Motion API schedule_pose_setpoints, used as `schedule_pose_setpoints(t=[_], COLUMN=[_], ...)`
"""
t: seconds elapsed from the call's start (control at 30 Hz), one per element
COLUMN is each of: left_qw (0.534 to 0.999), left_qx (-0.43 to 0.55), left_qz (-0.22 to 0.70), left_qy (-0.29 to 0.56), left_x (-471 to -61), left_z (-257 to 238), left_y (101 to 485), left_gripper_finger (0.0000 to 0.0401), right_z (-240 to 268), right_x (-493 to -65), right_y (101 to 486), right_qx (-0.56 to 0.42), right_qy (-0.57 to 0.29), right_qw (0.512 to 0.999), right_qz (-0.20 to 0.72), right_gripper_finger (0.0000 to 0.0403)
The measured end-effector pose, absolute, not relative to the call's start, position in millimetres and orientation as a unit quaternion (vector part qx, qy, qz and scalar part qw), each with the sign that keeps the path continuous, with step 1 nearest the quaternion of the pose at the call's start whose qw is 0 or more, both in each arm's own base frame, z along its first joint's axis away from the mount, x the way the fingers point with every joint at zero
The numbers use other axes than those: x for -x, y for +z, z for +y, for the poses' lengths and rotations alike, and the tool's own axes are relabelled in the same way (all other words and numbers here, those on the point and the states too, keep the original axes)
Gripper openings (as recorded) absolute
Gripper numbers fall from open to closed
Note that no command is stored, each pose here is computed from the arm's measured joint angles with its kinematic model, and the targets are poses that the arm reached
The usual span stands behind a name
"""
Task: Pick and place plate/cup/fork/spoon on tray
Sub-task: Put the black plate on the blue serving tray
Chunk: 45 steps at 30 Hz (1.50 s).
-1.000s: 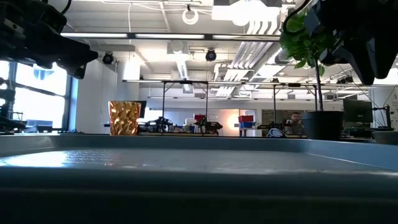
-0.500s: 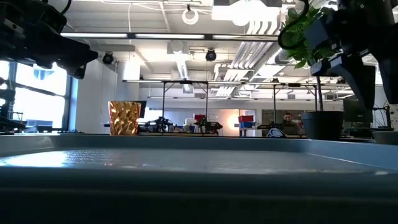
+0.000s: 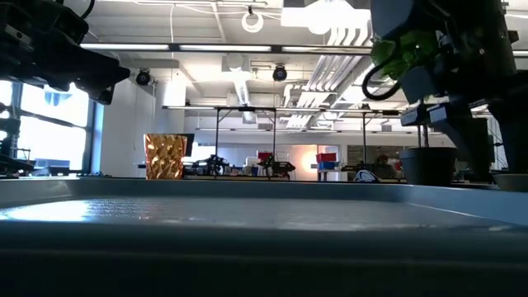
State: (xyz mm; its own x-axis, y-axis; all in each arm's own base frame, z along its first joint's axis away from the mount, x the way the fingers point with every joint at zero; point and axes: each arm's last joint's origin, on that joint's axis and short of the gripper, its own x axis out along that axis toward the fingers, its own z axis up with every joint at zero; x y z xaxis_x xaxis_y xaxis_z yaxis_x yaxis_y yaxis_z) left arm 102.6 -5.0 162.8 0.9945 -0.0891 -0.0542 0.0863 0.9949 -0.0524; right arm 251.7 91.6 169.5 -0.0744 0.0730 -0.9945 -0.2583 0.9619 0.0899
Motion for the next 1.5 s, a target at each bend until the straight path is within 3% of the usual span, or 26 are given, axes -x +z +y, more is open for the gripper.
schedule_pose_setpoints(t=[0.6,0.73,0.97,1.5], left_qw=[0.998,0.998,0.998,0.999], left_qx=[0.025,0.025,0.025,0.025], left_qz=[0.029,0.029,0.029,0.029], left_qy=[-0.044,-0.044,-0.044,-0.034], left_x=[-103,-103,-103,-103], left_z=[-5,-5,-5,-4], left_y=[163,163,163,163], left_gripper_finger=[0.0106,0.0106,0.0106,0.0106], right_z=[94,94,94,90], right_x=[-258,-258,-255,-242], right_y=[151,151,151,161], right_qx=[0.069,0.069,0.066,0.052], right_qy=[0.134,0.134,0.141,0.140], right_qw=[0.658,0.657,0.645,0.606], right_qz=[0.738,0.739,0.748,0.781], right_gripper_finger=[0.0138,0.0107,0.0013,0.0001])
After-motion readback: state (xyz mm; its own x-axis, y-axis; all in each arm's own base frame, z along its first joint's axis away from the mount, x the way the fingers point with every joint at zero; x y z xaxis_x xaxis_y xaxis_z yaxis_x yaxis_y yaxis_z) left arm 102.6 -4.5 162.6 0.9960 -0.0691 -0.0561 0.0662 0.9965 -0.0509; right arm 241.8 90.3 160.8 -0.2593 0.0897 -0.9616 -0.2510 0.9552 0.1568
